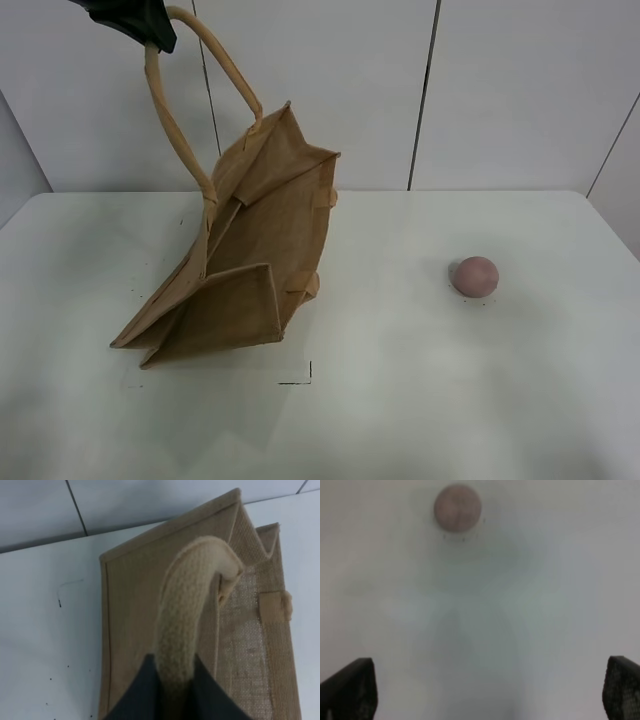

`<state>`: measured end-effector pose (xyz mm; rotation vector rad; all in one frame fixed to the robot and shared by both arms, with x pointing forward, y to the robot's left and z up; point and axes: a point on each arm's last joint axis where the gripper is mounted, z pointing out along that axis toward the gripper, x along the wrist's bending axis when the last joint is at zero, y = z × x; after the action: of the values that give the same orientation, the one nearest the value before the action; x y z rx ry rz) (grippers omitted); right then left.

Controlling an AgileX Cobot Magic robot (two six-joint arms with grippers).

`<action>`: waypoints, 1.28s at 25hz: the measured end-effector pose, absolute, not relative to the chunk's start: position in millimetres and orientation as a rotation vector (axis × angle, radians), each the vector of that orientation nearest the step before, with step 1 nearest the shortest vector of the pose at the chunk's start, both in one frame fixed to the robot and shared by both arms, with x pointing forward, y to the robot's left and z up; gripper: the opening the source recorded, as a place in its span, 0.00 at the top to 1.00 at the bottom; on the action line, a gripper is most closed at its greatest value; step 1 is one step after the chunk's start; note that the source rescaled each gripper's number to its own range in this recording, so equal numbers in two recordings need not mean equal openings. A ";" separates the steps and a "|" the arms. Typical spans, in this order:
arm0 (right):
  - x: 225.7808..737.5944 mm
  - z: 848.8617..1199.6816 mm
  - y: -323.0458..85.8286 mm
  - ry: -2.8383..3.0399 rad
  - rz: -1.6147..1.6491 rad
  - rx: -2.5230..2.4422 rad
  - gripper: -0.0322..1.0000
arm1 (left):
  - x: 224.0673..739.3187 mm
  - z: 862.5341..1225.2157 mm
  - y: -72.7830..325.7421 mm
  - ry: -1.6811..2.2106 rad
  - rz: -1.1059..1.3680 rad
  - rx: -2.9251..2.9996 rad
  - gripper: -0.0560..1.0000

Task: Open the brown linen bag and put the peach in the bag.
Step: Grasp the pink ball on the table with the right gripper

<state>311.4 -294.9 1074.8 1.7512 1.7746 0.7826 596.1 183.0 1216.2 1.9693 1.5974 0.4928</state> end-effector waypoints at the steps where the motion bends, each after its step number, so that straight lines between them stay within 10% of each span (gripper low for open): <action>1: 326.2 1075.2 -294.7 1.807 0.750 1.789 0.00 | 596.1 1216.2 183.0 1.597 0.493 1.969 0.95; 17: 599.4 1010.5 -294.5 2.149 0.325 2.091 0.00 | 596.1 1216.2 183.0 1.594 0.494 1.973 0.95; 32: 653.2 938.5 -260.8 2.271 0.278 1.985 0.00 | 596.1 1216.2 183.0 1.594 0.494 1.973 0.95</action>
<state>653.2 -260.8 938.5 1.9855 2.2706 0.2778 596.1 183.0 1216.2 1.9731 1.5936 0.4945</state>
